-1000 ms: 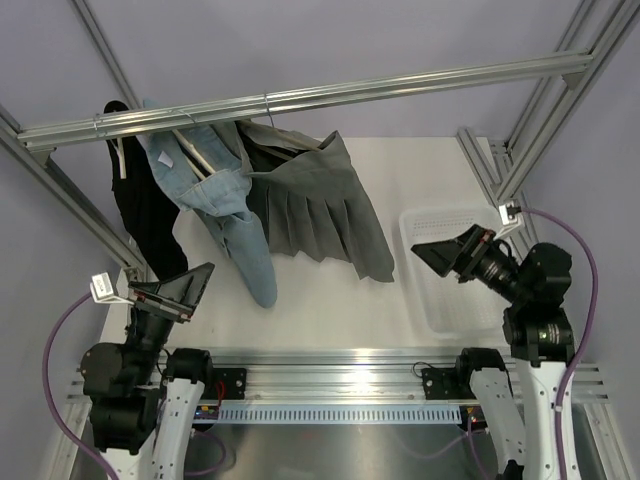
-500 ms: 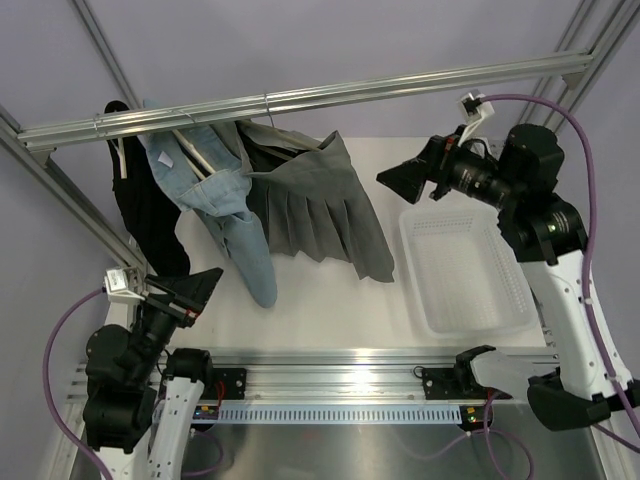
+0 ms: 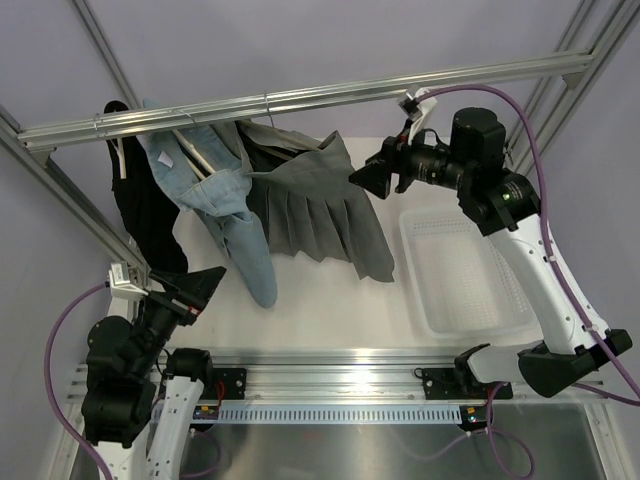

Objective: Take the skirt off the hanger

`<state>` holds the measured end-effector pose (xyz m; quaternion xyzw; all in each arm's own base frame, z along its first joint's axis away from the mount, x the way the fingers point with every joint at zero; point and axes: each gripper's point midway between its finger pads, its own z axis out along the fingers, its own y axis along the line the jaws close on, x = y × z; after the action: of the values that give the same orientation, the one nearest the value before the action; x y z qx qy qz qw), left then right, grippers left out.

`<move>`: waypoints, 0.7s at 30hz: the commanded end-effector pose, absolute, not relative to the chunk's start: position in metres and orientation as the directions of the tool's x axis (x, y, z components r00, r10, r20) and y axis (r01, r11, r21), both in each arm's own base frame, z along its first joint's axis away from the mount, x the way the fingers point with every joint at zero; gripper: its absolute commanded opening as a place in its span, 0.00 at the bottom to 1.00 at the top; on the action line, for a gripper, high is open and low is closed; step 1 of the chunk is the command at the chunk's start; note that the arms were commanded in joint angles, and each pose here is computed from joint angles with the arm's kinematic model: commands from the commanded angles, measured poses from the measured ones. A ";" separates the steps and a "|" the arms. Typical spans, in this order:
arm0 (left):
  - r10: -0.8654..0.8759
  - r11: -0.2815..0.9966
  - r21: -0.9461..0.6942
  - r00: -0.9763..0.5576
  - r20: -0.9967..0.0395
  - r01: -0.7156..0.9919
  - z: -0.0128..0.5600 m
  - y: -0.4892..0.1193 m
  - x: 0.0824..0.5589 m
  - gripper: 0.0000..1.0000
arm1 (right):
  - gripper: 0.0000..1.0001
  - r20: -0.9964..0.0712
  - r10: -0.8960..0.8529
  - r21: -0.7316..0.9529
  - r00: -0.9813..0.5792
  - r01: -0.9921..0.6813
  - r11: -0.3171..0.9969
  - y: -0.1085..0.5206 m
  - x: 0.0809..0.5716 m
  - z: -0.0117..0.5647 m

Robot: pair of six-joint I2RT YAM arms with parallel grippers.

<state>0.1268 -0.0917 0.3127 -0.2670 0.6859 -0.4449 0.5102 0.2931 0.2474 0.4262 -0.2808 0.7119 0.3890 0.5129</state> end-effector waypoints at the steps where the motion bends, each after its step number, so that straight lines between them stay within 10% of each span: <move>1: -0.802 0.461 -0.871 -0.341 -0.491 0.172 0.330 -0.099 0.122 0.95 | 0.68 -0.984 -0.014 0.144 -0.177 -0.843 0.519 0.261 0.289 0.446; 16: -0.766 0.490 -0.859 -0.398 -0.505 0.147 0.336 -0.104 0.126 0.87 | 0.56 -0.980 -0.116 0.073 -0.160 -0.840 0.537 0.293 0.323 0.422; 21: -0.715 0.568 -0.809 -0.398 -0.575 0.149 0.362 -0.100 0.119 0.85 | 0.33 -0.978 -0.159 0.035 -0.137 -0.852 0.523 0.313 0.328 0.416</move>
<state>0.1275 -0.0979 0.3411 -0.2369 0.7166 -0.4307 0.4948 0.3292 0.3044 0.3878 -0.3507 0.7140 0.3339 0.5057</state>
